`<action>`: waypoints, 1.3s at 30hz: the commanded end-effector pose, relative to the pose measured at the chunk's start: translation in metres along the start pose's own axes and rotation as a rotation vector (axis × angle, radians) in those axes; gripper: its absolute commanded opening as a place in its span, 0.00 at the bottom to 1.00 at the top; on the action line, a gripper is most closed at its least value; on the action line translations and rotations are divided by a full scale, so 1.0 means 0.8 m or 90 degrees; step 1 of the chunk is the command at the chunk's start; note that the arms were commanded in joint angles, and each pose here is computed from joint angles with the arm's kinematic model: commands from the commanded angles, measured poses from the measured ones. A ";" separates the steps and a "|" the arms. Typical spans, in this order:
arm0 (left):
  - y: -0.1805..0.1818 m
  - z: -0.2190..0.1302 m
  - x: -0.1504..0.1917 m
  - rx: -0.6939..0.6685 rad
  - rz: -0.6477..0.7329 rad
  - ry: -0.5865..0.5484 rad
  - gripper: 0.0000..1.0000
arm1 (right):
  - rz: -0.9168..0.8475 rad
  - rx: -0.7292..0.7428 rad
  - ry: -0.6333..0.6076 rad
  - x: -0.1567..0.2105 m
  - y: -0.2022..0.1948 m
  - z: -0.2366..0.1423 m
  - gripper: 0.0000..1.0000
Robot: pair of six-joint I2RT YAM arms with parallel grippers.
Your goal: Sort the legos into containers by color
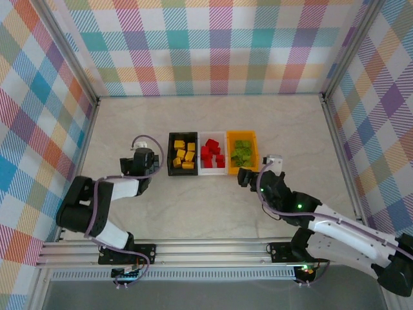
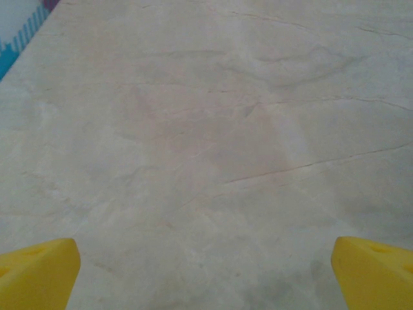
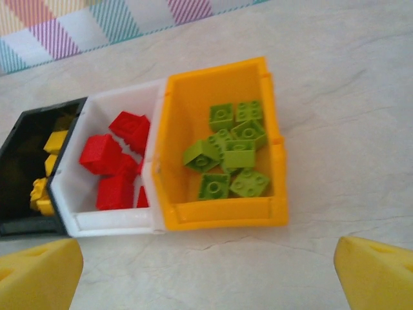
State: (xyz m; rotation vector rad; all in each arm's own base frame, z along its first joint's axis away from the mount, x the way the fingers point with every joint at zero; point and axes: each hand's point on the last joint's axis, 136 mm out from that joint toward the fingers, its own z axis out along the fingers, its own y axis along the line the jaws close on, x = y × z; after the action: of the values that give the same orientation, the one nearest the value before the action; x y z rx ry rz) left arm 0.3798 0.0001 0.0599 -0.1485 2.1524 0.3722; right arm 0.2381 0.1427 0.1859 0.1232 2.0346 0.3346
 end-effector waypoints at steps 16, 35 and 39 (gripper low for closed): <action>0.007 0.001 -0.032 0.109 -0.107 -0.120 1.00 | -0.161 0.208 -0.178 -0.074 -0.160 0.076 1.00; 0.007 0.001 -0.032 0.109 -0.107 -0.120 1.00 | -0.108 0.122 -0.086 -0.035 -0.212 0.192 1.00; 0.007 0.001 -0.032 0.109 -0.106 -0.119 1.00 | -0.108 0.122 -0.090 -0.035 -0.212 0.192 1.00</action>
State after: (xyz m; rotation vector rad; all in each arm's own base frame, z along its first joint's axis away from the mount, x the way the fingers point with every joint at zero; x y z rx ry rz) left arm 0.3905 0.0027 0.0739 -0.1655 1.9942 0.1194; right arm 0.3914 -0.0015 0.0806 0.0897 1.9639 -0.0129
